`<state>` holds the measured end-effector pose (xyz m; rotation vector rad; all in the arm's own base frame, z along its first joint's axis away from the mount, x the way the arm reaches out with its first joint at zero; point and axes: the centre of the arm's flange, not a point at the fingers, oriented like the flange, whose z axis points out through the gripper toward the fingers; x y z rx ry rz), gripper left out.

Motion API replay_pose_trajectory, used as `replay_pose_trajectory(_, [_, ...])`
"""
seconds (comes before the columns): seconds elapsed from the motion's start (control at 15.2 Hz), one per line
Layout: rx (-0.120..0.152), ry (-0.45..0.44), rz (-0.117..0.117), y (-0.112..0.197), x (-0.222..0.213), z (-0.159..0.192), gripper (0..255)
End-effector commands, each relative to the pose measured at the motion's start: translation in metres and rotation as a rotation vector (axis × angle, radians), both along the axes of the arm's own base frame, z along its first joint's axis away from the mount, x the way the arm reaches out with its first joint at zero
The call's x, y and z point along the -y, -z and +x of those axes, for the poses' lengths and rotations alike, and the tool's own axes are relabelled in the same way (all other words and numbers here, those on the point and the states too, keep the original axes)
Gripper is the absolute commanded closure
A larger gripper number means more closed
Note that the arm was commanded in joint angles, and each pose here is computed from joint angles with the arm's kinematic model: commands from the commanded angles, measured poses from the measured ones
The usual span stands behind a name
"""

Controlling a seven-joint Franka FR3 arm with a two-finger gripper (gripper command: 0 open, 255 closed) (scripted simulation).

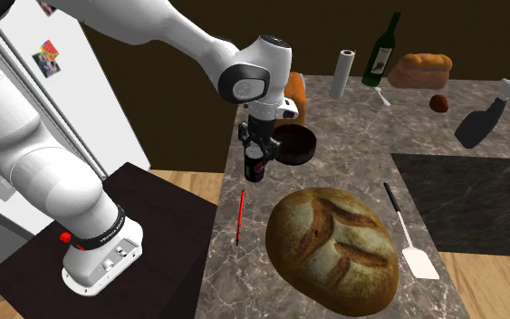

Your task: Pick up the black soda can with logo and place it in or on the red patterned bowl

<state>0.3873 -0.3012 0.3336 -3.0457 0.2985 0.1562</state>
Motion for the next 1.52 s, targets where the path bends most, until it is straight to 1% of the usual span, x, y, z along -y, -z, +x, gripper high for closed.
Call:
replay_pose_trajectory(0.0, [-0.003,0.001,0.001,0.001,0.000,-0.001,255])
replay_pose_trajectory(0.4, [-0.003,0.001,0.001,0.002,0.000,-0.001,255])
replay_pose_trajectory(1.45, [-0.003,0.001,0.001,-0.083,0.000,-0.001,255])
